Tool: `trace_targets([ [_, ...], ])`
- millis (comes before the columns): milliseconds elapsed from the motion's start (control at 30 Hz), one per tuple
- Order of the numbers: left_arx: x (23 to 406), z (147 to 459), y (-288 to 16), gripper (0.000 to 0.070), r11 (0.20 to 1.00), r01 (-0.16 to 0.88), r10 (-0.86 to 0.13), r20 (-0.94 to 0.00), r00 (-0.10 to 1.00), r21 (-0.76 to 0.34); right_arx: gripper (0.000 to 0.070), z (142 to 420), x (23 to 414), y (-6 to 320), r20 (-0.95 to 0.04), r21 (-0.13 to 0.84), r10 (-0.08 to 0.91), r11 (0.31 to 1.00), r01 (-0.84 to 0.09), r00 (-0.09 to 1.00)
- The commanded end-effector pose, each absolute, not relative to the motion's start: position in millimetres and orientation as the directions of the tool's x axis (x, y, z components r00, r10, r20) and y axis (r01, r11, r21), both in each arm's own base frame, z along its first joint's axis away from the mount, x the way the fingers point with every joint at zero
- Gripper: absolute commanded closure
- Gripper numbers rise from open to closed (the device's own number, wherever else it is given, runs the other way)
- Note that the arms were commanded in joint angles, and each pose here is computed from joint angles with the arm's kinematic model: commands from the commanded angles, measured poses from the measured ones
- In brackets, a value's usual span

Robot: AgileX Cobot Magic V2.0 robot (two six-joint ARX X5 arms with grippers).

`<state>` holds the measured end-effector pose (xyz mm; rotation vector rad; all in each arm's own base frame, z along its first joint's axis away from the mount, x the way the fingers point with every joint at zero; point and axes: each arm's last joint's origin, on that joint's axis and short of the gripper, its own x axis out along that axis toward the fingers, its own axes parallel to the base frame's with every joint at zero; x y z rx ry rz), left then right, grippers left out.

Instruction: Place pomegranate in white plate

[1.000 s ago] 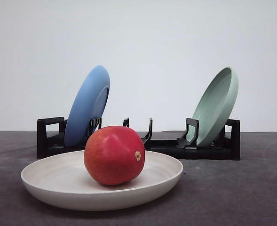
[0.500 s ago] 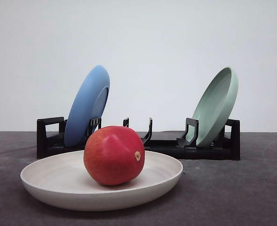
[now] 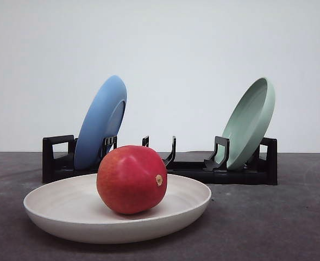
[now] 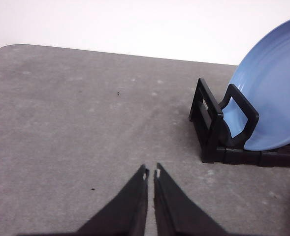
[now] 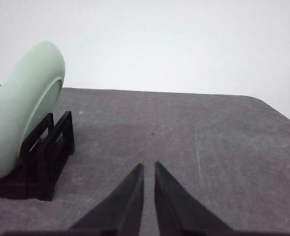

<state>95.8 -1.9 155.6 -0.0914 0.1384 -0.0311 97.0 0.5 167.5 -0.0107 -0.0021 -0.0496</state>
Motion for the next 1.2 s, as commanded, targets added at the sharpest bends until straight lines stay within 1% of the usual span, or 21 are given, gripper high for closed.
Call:
trace_targets([
  [0,96.4,153.7,-2.0,0.07,0.995,0.026,-0.038,-0.133,0.99,-0.093,0.0664,167.6,97.2,0.5,0.015,0.001,-0.051,0.999,0.051,0.999],
  [1167,96.4,153.7,-2.0,0.07,0.995,0.026,-0.039,-0.133,0.99,-0.093,0.0664,167.6,97.2,0.5,0.015,0.001,-0.051,0.999,0.051,0.999],
])
